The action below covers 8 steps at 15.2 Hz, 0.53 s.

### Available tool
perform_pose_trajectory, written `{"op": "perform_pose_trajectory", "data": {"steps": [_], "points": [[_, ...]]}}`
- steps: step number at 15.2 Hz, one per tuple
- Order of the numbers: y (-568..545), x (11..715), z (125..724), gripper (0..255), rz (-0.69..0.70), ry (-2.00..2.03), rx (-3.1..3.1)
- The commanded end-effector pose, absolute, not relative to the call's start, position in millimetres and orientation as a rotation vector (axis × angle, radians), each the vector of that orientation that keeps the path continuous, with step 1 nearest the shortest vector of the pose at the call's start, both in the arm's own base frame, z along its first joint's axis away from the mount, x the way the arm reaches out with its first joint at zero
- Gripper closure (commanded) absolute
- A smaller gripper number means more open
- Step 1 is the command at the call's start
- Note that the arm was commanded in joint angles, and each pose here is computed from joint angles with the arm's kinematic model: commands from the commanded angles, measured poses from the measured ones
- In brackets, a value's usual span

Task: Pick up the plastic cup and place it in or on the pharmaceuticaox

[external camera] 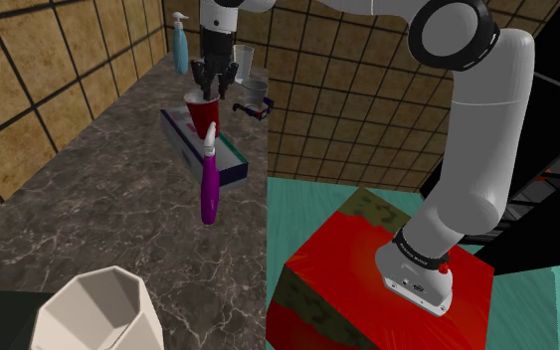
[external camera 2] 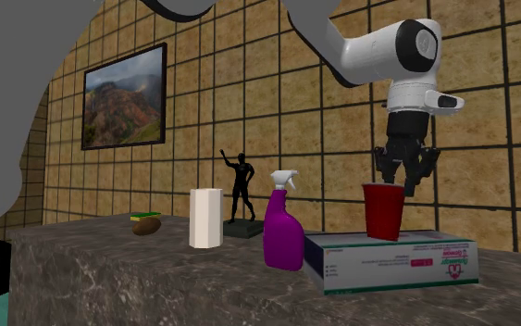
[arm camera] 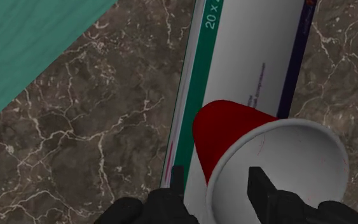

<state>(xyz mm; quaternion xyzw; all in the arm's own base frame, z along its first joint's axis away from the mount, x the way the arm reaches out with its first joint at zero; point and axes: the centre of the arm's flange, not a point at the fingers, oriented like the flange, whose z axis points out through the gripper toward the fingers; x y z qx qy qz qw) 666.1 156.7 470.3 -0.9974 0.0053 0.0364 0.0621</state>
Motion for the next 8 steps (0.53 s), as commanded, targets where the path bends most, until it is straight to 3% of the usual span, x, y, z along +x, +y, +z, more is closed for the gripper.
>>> {"op": "perform_pose_trajectory", "data": {"steps": [1,5,8], "points": [[157,666,470,0,0.11,0.016,-3.015],[157,666,470,0,0.11,0.016,-3.015],[152,669,510,0,0.11,0.016,-3.015]]}}
